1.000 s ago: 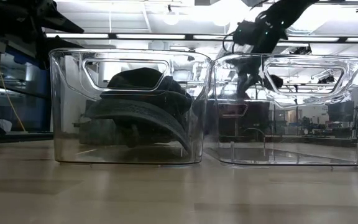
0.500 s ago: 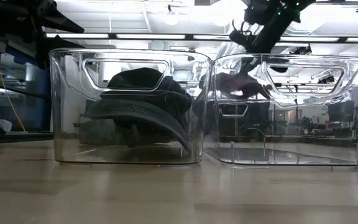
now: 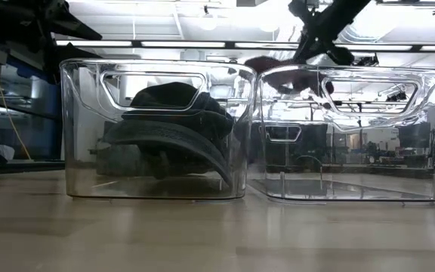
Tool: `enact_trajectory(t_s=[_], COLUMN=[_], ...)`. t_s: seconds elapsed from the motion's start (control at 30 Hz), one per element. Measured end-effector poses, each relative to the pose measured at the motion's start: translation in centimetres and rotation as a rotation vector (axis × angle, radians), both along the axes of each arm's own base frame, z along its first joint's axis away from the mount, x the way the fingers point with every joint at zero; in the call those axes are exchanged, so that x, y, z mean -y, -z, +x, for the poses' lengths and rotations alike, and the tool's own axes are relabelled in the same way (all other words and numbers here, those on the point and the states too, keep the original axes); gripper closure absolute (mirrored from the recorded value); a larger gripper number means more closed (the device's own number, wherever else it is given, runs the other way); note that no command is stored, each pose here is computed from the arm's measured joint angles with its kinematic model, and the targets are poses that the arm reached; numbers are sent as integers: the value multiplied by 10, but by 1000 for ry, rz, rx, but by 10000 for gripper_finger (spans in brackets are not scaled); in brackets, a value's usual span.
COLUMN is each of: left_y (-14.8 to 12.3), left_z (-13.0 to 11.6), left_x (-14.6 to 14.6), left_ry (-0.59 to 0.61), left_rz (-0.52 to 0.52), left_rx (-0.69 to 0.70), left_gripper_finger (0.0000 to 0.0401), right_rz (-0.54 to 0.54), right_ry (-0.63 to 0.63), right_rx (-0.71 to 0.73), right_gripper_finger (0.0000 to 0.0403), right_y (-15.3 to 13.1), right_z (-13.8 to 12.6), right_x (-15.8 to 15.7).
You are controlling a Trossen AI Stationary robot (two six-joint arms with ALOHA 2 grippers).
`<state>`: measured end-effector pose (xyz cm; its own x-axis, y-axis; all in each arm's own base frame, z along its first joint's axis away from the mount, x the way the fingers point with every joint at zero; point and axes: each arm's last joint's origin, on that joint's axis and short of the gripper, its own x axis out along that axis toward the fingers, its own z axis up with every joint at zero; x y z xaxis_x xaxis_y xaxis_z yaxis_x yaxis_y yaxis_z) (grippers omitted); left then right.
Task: Pick & Place hat
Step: Put the right red cap into the right transparent bin
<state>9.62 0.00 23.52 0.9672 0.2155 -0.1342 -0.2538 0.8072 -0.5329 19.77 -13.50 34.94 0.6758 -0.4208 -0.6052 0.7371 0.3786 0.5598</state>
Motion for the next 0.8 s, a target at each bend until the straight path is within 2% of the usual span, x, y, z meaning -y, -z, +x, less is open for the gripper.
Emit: enact_trajectory(t_s=[0.23,0.47,0.8], left_y=[0,0,0], left_z=[0,0,0], left_x=[0,0,0], left_ry=[2,9,9], left_rz=[0,-1,-1], left_rx=[0,0,0], left_gripper_finger=[204,203,203], right_rz=[-74,-192,-325], right_ry=[-81,-209,-432], right_rx=[55,114,355], right_gripper_finger=[402,402,402], right_y=[-18,-37,-68], right_z=[-10,-26,-55], right_x=[-25,-52,-81])
